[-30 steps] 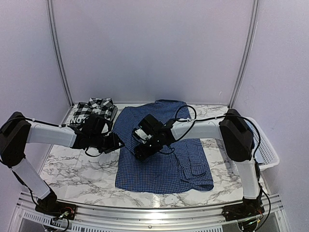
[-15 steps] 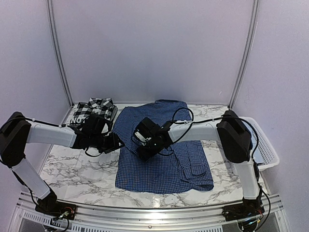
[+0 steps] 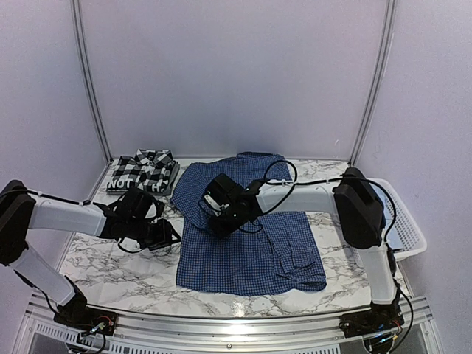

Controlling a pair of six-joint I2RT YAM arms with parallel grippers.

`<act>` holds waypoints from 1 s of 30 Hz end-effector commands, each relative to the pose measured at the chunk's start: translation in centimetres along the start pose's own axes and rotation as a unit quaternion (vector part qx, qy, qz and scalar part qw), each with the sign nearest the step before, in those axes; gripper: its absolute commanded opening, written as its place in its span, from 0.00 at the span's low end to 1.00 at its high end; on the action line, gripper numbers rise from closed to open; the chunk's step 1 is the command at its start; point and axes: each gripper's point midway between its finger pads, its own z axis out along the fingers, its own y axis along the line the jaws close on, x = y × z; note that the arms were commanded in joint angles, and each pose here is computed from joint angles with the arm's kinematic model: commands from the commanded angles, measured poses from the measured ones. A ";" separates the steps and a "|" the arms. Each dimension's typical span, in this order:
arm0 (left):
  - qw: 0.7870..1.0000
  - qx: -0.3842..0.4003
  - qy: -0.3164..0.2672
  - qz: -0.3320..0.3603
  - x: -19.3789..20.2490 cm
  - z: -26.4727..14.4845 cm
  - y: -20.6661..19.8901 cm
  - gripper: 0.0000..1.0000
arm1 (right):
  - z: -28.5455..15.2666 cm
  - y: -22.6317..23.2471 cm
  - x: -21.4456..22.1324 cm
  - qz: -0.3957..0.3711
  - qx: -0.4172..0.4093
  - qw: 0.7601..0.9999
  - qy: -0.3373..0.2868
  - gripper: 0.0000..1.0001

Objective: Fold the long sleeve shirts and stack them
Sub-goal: Pick up the sleeve from the 1/3-folded shirt, then pick up the shirt from the center of the board.

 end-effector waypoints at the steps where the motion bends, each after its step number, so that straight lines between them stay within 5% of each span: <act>1: 0.999 0.009 0.045 0.003 2.9 -1.0 -0.2 0.41 | -0.9 0.7 -2.0 0.009 -0.006 1.000 -0.022 0.00; 14: 0.993 -0.024 0.119 -0.002 10.1 -3.4 0.0 0.39 | -6.5 -1.4 -8.5 0.034 -0.010 0.994 -0.102 0.00; 30: 0.989 -0.059 0.136 0.010 12.3 -2.0 -0.9 0.32 | -10.3 -2.8 -12.6 0.042 -0.021 0.984 -0.169 0.00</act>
